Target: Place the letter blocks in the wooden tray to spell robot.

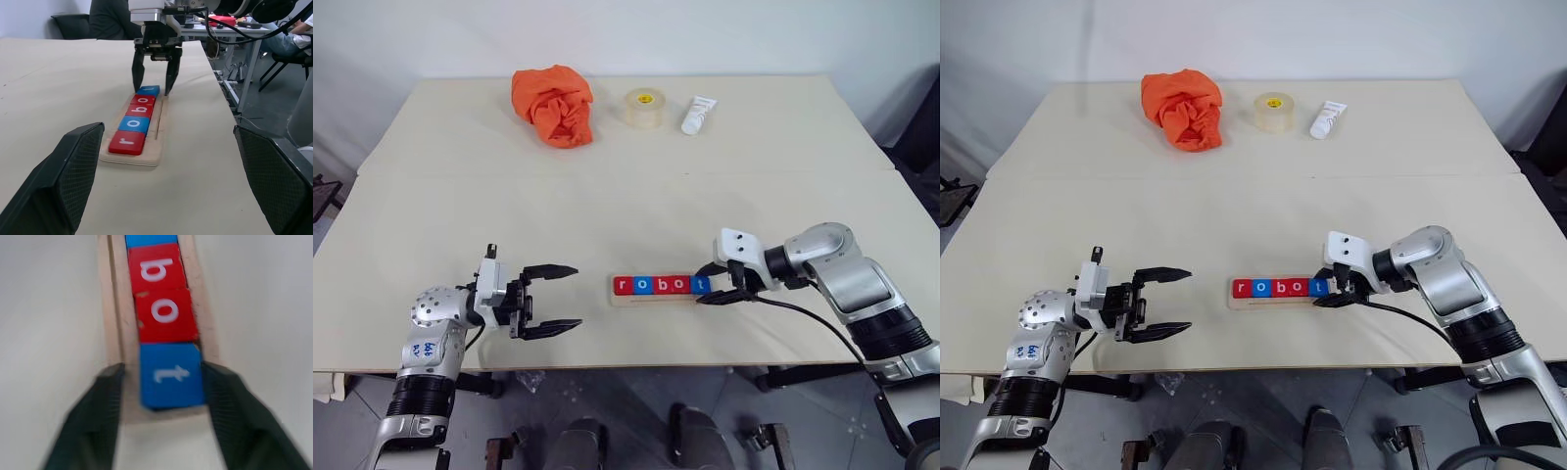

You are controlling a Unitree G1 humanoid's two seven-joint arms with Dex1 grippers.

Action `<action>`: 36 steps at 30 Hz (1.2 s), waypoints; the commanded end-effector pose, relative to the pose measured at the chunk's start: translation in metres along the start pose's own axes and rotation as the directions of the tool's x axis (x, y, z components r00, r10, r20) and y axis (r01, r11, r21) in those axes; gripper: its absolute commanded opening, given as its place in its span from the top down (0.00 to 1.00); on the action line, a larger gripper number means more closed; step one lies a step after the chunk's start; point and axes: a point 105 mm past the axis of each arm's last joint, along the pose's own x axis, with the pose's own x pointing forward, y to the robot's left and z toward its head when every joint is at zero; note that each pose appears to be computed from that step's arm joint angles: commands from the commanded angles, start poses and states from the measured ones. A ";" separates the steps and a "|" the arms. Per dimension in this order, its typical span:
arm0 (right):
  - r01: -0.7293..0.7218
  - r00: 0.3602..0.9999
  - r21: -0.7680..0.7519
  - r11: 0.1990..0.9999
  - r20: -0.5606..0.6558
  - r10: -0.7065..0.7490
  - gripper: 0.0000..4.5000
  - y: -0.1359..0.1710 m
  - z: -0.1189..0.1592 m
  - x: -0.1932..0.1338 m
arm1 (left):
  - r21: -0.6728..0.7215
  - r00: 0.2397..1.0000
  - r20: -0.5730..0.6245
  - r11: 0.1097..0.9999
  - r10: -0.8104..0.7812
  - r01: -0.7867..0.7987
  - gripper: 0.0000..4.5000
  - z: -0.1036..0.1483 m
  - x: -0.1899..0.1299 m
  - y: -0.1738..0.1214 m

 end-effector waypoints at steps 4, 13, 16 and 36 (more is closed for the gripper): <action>0.074 0.996 -0.029 0.997 0.054 -0.072 0.01 -0.008 0.019 -0.025 | 0.032 1.000 0.010 0.999 -0.002 0.002 0.00 0.006 0.000 0.004; 0.135 0.989 0.003 0.991 0.052 -0.135 0.01 -0.008 0.009 -0.037 | 0.029 1.000 -0.002 1.000 0.000 0.000 0.00 0.003 0.000 0.009; 0.113 0.990 0.049 0.992 0.081 -0.117 0.14 -0.003 0.012 -0.037 | 0.032 1.000 0.004 0.999 -0.004 0.004 0.00 0.003 0.003 0.010; 0.046 0.999 0.046 0.998 0.025 -0.047 0.98 0.008 -0.007 -0.018 | 0.032 1.000 -0.001 0.999 0.000 0.000 0.00 0.003 0.000 0.005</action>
